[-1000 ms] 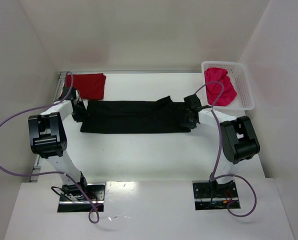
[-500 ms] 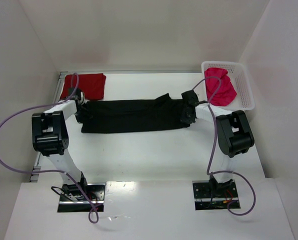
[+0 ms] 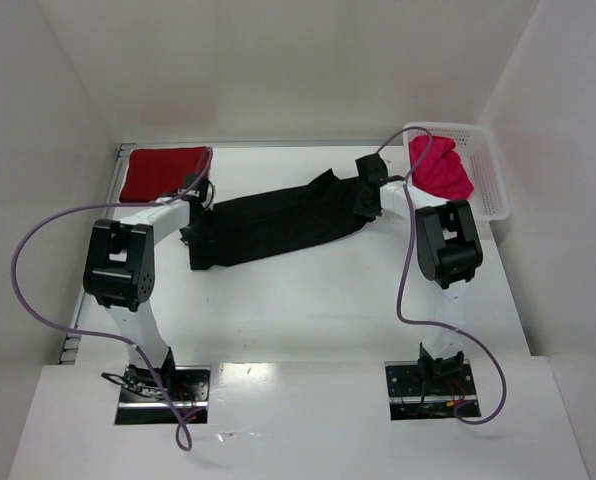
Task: Fold and stack the t-shirts
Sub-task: Rotate the tshirt 90 degrees
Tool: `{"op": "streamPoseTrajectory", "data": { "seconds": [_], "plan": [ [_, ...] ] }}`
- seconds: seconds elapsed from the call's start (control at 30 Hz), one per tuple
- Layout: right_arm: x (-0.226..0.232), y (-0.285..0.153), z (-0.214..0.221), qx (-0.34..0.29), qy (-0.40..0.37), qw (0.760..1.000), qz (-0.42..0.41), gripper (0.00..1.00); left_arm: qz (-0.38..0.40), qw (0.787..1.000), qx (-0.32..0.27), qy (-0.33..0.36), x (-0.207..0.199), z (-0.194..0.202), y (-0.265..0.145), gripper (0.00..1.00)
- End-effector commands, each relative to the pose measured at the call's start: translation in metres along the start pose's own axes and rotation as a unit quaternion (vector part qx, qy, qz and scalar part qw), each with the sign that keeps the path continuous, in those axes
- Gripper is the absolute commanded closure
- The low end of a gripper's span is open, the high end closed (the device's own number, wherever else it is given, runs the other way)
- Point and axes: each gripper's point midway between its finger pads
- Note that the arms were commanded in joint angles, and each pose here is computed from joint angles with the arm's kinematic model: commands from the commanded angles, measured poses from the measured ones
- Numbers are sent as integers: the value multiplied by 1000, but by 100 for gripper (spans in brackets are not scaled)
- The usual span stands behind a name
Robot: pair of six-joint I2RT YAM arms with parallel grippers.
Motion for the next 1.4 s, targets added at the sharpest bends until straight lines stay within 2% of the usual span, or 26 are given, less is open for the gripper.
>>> {"op": "streamPoseTrajectory", "data": {
  "seconds": [0.0, 0.23, 0.53, 0.67, 0.77, 1.0, 1.07, 1.17, 1.23, 1.27, 1.3, 1.33, 1.37],
  "plan": [
    [15, 1, -31, -28, -2, 999, -19, 81, 46, 992, 104, 54, -30, 63, 12, 100],
    [25, 26, -40, -30, -17, 999, -24, 81, 62, 980, 110, 154, -73, 82, 6, 100],
    [39, 27, -73, -60, -17, 998, -29, 78, 136, 969, 102, 179, -99, 79, -13, 100],
    [44, 37, -81, -62, -21, 998, -24, 78, 210, 950, 119, 196, -129, 88, -30, 100],
    [54, 42, -93, -72, -19, 997, -36, 78, 233, 937, 131, 223, -143, 97, -37, 100],
    [71, 39, -125, -99, -30, 993, -53, 75, 341, 890, 133, 271, -182, 115, -66, 100],
    [78, 39, -128, -101, -30, 992, -69, 74, 383, 866, 130, 293, -198, 123, -79, 100],
    [88, 36, -135, -107, -30, 990, -93, 73, 393, 851, 138, 320, -211, 135, -84, 100],
    [94, 31, -142, -109, -25, 989, -100, 71, 373, 858, 139, 323, -211, 132, -80, 98],
    [93, 29, -142, -105, -26, 989, -99, 65, 343, 871, 137, 323, -204, 129, -73, 96],
    [89, 19, -147, -114, -23, 989, -88, 62, 337, 880, 116, 315, -203, 115, -80, 96],
    [87, 12, -151, -120, -22, 989, -84, 61, 332, 886, 102, 306, -201, 105, -84, 91],
    [88, 2, -157, -131, -24, 987, -88, 58, 324, 895, 86, 295, -197, 93, -89, 90]
  ]
}}
Point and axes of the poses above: each gripper's point midway between its finger pads, its own y axis out along the fingers, its own x axis along the line the jaws close on, z = x × y, and after that the axes turned 1 degree about y, right-handed
